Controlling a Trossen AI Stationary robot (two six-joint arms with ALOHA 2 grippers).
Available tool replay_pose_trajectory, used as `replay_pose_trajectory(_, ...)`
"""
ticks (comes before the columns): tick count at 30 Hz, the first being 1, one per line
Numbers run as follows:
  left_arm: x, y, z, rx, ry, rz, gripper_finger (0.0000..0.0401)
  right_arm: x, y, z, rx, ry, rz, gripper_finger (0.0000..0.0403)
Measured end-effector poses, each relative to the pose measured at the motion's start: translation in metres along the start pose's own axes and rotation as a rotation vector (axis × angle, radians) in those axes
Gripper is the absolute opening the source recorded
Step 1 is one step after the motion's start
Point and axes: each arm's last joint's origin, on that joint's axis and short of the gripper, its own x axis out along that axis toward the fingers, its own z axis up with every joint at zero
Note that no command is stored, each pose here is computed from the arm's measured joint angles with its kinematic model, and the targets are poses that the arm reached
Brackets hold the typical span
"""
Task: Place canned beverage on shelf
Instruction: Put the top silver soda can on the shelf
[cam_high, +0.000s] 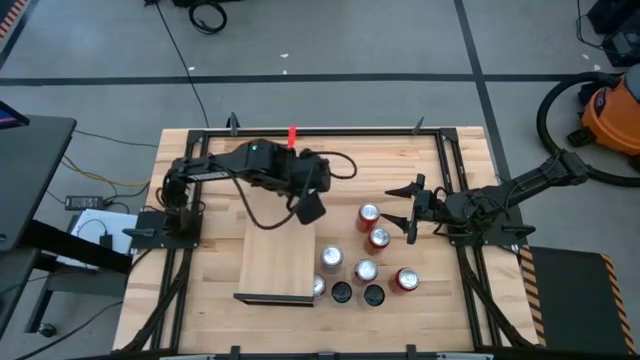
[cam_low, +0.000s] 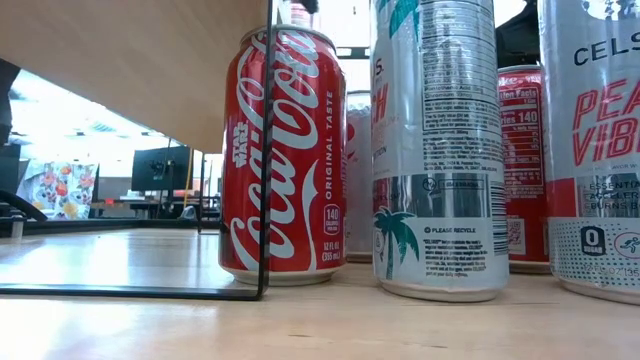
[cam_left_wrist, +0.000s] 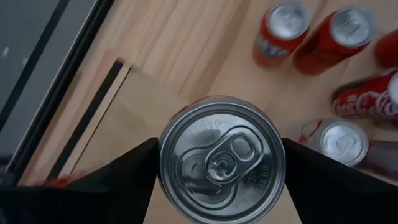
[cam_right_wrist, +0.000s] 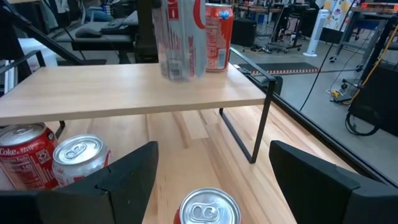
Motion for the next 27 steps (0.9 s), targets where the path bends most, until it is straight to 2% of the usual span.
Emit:
replay_pose_trajectory(4, -0.006, -0.008, -0.003, -0.022, -0.029, -0.02, 0.0308, 0.0, 0.0, 0.0, 0.003, 0.003, 0.007, 0.0318)
replay_pose_trajectory(9, -0.004, -0.013, -0.011, 0.001, -0.016, 0.018, 0.0308, -0.001, 0.002, 0.0, 0.001, 0.004, 0.027, 0.0318)
replay_pose_trajectory(14, -0.013, -0.002, -0.021, -0.018, -0.019, 0.04, 0.0309, -0.001, 0.003, 0.0, 0.0, 0.003, 0.033, 0.0318)
replay_pose_trajectory(27, -0.034, 0.032, -0.082, -0.253, 0.015, 0.071, 0.0309, -0.001, 0.003, 0.001, 0.006, -0.005, 0.032, 0.0318)
